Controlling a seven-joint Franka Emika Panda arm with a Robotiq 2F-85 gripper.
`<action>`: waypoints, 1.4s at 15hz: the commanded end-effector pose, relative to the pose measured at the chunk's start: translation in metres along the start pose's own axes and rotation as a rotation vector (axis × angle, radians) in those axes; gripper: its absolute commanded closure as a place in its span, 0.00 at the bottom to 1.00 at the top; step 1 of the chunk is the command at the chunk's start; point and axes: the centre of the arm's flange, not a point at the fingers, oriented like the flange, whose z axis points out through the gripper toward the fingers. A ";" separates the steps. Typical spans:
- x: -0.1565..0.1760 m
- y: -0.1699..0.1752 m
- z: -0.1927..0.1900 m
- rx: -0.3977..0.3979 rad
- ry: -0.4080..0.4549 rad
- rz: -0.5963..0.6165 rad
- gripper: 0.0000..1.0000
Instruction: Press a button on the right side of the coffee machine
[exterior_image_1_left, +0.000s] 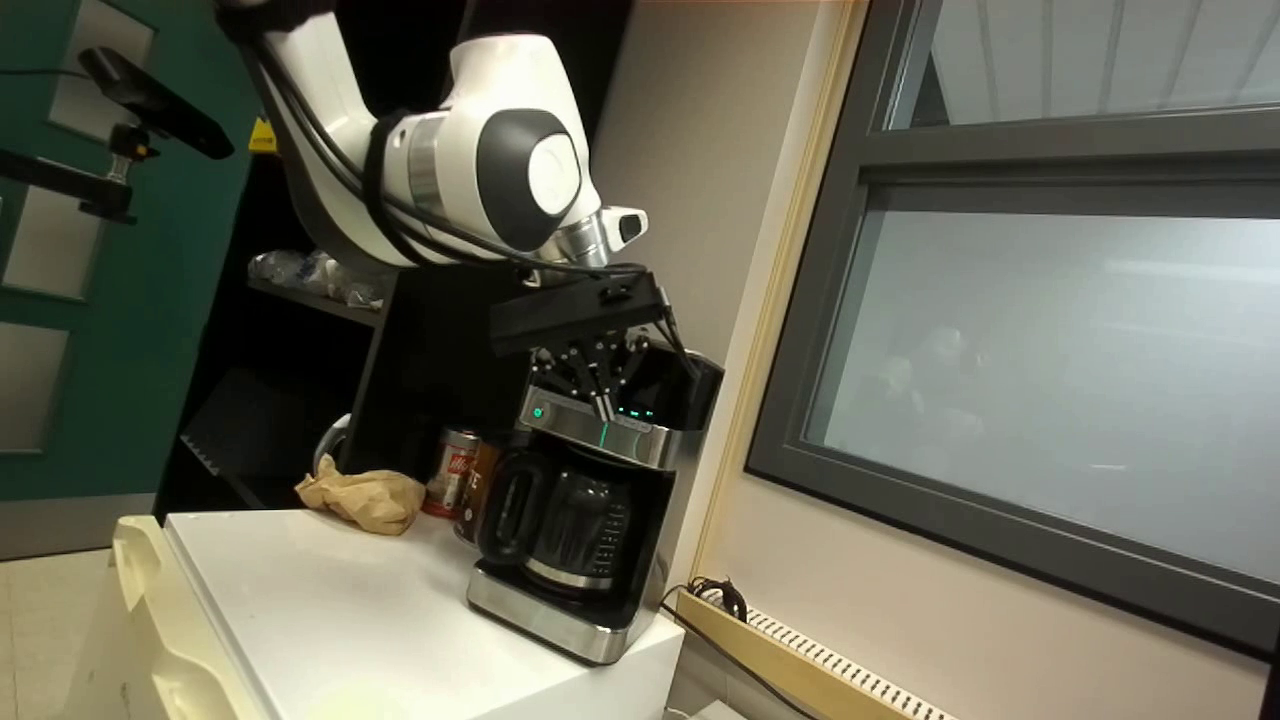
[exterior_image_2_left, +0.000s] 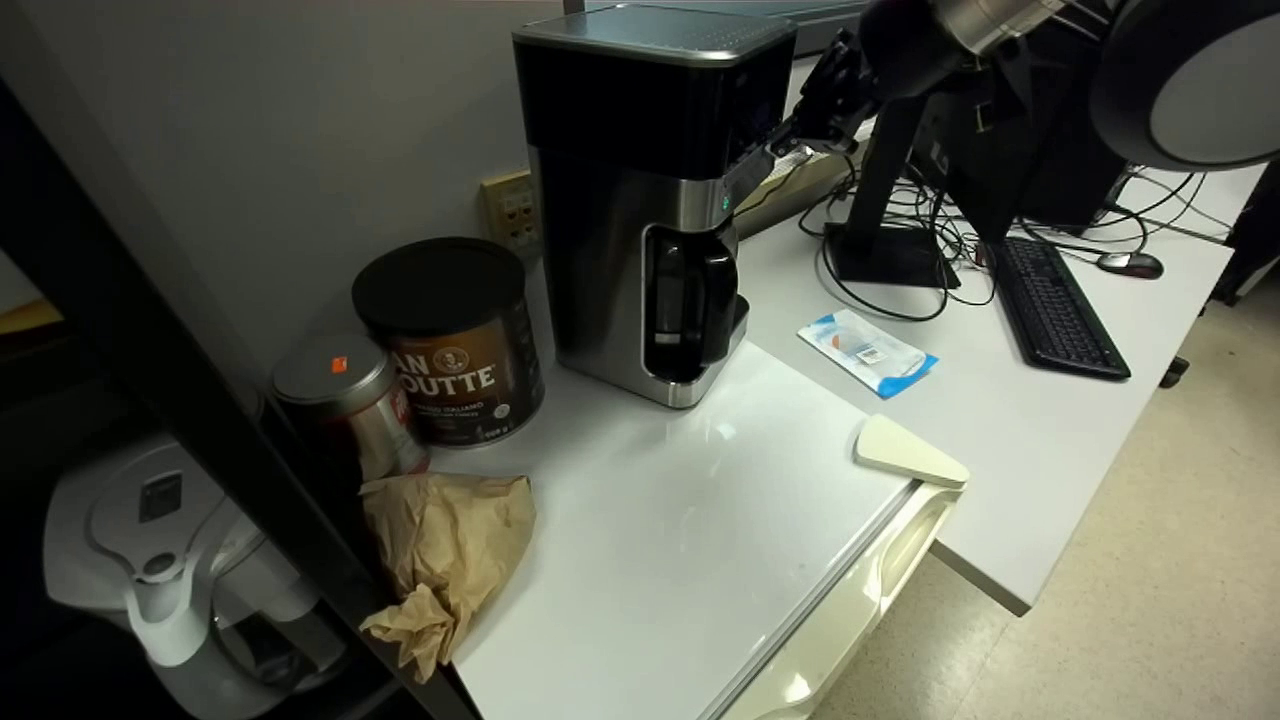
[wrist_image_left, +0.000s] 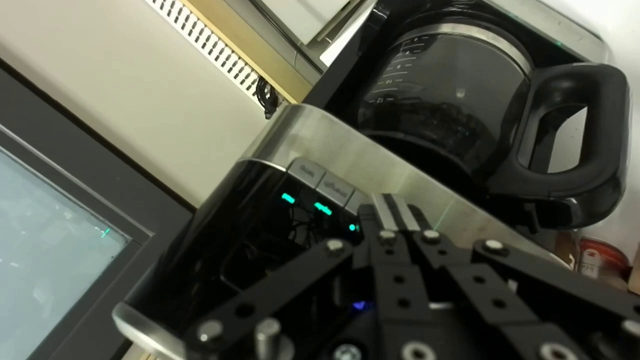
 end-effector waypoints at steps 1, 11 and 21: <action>0.010 0.012 0.016 0.007 -0.004 0.003 1.00; 0.008 0.017 0.024 0.021 -0.039 0.032 1.00; -0.001 0.004 0.005 0.048 -0.030 0.002 1.00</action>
